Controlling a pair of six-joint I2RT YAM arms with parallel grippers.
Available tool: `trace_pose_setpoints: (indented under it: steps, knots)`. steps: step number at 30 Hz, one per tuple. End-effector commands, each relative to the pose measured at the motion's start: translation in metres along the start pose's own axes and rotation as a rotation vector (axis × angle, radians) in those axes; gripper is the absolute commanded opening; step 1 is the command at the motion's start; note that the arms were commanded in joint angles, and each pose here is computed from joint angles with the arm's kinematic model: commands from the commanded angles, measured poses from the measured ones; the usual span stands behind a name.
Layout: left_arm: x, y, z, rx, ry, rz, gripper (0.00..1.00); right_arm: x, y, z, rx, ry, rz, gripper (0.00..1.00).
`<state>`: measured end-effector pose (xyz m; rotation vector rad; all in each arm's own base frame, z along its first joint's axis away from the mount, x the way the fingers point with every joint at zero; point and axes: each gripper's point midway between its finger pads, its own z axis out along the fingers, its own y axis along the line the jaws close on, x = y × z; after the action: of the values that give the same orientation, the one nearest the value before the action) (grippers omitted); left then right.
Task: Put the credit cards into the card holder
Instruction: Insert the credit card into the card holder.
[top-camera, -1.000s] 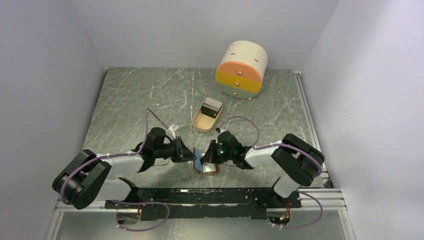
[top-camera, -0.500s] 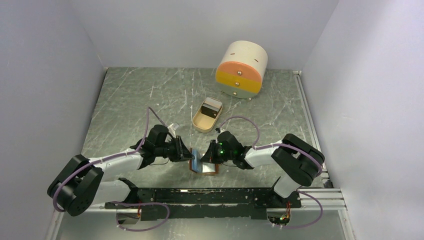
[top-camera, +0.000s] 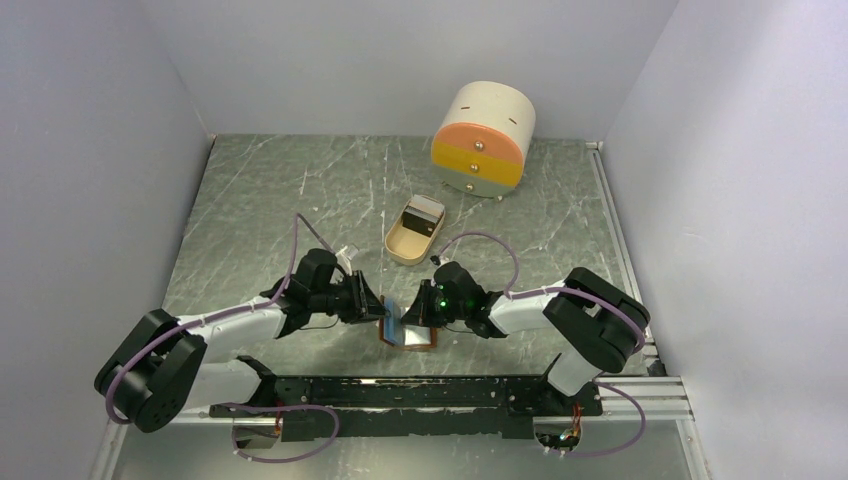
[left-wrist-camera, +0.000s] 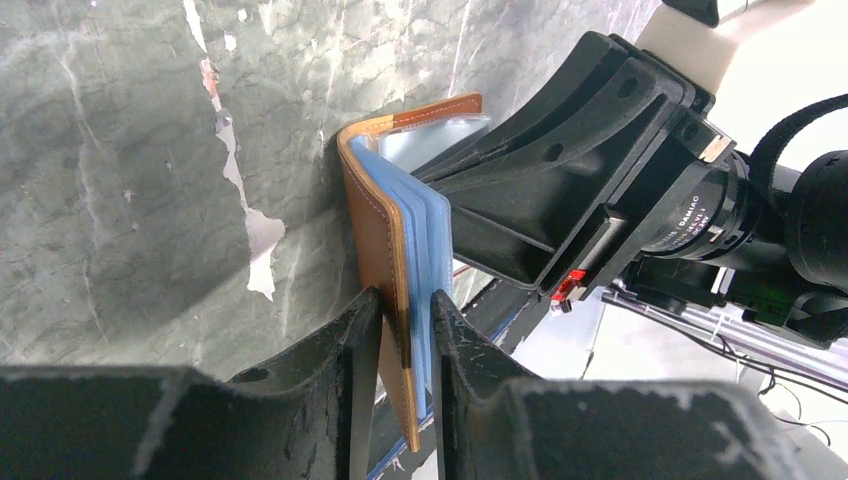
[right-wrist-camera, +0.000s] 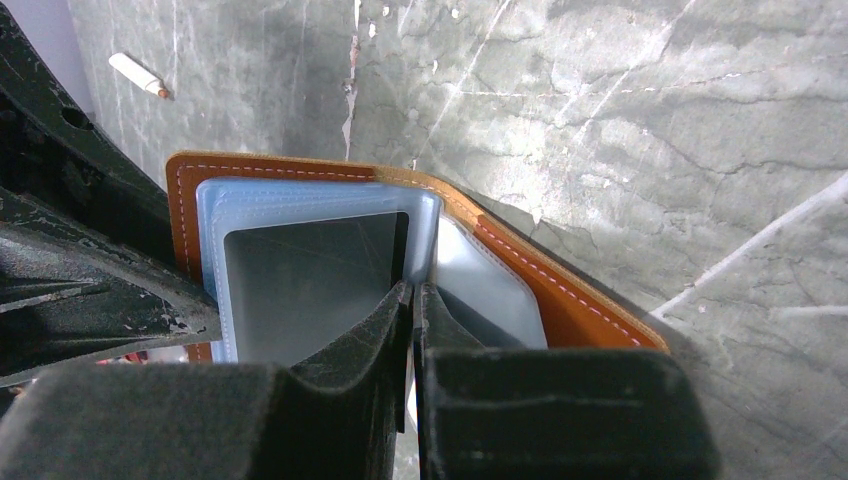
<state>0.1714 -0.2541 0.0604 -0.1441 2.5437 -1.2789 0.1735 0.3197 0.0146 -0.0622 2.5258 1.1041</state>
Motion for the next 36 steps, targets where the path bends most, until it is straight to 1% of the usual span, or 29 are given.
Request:
trace_pose_setpoints:
  steps: [1, 14, 21, 25, 27, 29, 32, 36]
  knots:
    - [-0.006, -0.006, 0.001, -0.008, -0.004, 0.031, 0.30, 0.008, -0.012, 0.000, 0.059, 0.028, -0.022, 0.10]
    - [-0.002, 0.009, 0.011, -0.085, 0.029, 0.048, 0.29, 0.008, -0.011, 0.002, 0.070, 0.029, -0.033, 0.11]
    - [-0.001, 0.004, 0.015, -0.073, 0.041, 0.054, 0.29, 0.009, -0.010, 0.004, 0.065, 0.029, -0.036, 0.13]
    - [0.004, -0.004, 0.017, -0.026, 0.063, 0.047, 0.28, 0.009, -0.007, 0.005, 0.054, 0.033, -0.040, 0.13]
    - [0.005, -0.008, 0.017, -0.007, 0.063, 0.039, 0.25, 0.008, -0.004, 0.006, 0.050, 0.033, -0.046, 0.14]
    - [0.003, -0.010, 0.016, -0.015, 0.059, 0.040, 0.17, 0.008, -0.002, 0.006, 0.047, 0.034, -0.056, 0.17]
    - [0.001, -0.018, 0.012, 0.001, 0.053, 0.047, 0.10, 0.006, -0.002, 0.004, 0.057, 0.030, -0.081, 0.20]
    - [0.000, -0.037, 0.008, 0.077, 0.057, 0.046, 0.09, 0.009, -0.003, 0.007, 0.057, 0.046, -0.085, 0.20]
